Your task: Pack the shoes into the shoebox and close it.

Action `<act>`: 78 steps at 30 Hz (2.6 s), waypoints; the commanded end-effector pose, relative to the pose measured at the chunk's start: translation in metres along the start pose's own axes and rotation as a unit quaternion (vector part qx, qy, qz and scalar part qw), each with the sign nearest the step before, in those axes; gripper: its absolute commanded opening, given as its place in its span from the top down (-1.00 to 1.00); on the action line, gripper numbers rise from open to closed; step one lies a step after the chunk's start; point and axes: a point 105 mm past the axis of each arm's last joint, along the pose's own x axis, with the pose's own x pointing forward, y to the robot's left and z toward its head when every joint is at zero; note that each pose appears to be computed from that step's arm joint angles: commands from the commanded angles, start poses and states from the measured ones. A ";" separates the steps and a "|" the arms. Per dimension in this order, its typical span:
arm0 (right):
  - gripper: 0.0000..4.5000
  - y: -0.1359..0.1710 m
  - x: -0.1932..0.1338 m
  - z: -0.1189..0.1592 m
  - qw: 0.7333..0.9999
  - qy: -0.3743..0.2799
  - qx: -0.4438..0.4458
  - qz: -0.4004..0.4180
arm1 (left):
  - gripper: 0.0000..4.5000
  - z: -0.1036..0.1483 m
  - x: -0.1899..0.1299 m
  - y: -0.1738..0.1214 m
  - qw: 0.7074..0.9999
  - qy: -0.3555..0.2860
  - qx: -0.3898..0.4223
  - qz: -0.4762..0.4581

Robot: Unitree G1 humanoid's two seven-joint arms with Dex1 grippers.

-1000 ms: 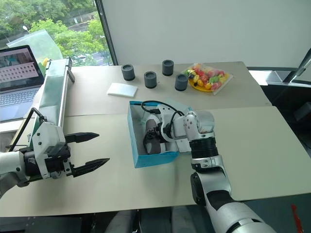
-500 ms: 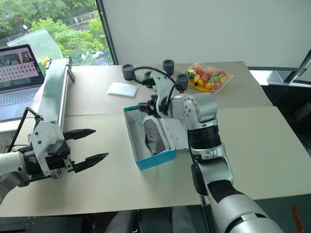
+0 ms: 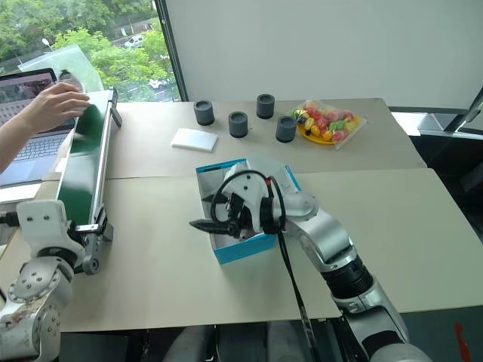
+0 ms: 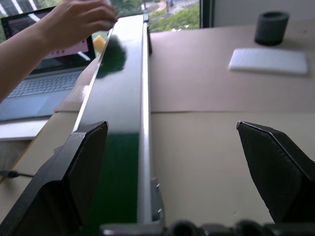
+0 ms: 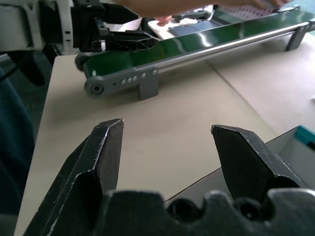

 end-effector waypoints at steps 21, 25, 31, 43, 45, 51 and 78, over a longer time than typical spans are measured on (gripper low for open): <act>-0.97 0.000 0.011 0.004 0.998 -0.056 -0.022 -0.013 | -1.00 0.001 -0.007 0.022 1.000 -0.003 -0.005 0.007; -0.97 -0.001 0.010 0.001 0.997 -0.045 -0.056 -0.013 | -1.00 0.001 -0.006 0.021 1.000 0.000 -0.015 0.001; -0.97 -0.005 0.012 -0.005 0.993 -0.021 -0.117 -0.025 | -1.00 0.008 -0.004 0.026 0.997 -0.027 -0.068 0.008; -0.97 -0.005 0.013 -0.013 0.991 -0.010 -0.130 -0.018 | -1.00 -0.007 -0.008 0.038 0.995 -0.001 -0.087 0.042; -0.97 -0.002 0.012 -0.015 0.991 -0.005 -0.134 -0.007 | -1.00 -0.008 -0.008 0.038 0.995 0.001 -0.086 0.042; -0.97 -0.003 0.009 -0.017 0.991 -0.001 -0.133 0.000 | -1.00 -0.008 -0.008 0.038 0.996 0.003 -0.082 0.040; -0.97 -0.007 0.011 -0.012 0.993 -0.013 -0.118 -0.016 | -1.00 -0.030 -0.004 0.044 0.994 0.068 -0.057 0.062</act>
